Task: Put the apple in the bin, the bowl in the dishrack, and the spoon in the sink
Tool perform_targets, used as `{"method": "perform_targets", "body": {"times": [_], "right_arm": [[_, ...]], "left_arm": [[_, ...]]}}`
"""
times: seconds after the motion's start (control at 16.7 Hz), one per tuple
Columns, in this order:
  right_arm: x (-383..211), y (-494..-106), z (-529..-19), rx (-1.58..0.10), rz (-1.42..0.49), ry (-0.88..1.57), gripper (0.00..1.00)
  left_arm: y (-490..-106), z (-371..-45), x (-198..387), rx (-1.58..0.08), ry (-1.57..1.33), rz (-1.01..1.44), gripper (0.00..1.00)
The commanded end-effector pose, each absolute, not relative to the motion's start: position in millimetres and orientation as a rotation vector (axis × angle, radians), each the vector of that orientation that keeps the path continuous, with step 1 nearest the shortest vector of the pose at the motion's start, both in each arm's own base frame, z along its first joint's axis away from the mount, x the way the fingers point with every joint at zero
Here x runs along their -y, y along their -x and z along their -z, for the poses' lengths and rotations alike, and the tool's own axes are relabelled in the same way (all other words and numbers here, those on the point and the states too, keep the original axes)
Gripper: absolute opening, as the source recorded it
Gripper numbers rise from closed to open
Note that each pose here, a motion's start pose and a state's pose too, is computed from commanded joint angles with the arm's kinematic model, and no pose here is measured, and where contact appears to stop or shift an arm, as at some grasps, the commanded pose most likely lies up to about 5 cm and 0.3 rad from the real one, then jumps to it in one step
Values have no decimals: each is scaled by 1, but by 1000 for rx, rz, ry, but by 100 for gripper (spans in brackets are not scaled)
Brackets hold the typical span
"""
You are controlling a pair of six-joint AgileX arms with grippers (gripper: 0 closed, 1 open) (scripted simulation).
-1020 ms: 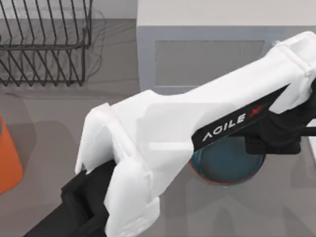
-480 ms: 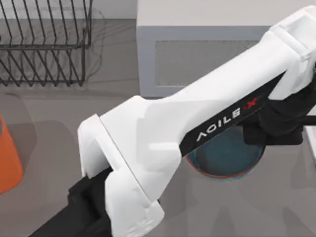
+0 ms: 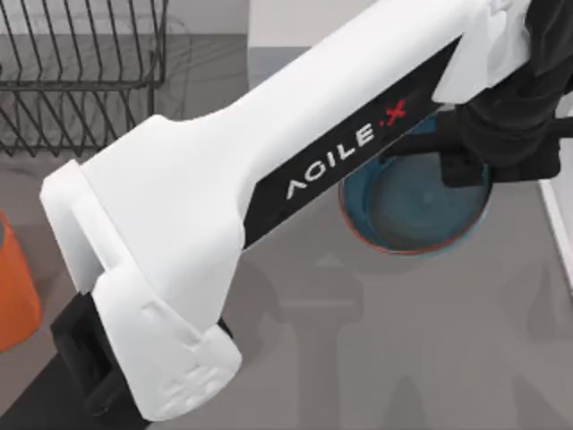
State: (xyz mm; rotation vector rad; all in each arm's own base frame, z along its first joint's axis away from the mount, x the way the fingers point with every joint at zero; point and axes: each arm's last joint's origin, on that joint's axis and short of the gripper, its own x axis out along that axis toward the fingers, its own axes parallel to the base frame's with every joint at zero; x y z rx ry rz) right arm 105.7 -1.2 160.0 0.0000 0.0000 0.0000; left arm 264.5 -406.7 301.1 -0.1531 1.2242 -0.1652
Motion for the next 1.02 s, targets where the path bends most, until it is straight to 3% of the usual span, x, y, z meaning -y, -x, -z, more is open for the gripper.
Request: {"method": "perform_targets", "body": {"times": [0.3, 0.54, 0.78, 1.02], "right_arm": [[1, -106, -160, 0, 0, 0, 100], [1, -106, -160, 0, 0, 0, 100], [1, -106, -160, 0, 0, 0, 100], [1, -106, -160, 0, 0, 0, 100]], "left_arm": [[-297, -423, 297, -861, 415, 289, 0], [-299, -484, 170, -504, 492, 250, 0], [-261, -493, 66, -223, 405, 151, 0], [-215, -469, 7, -57, 236, 70, 0]]}}
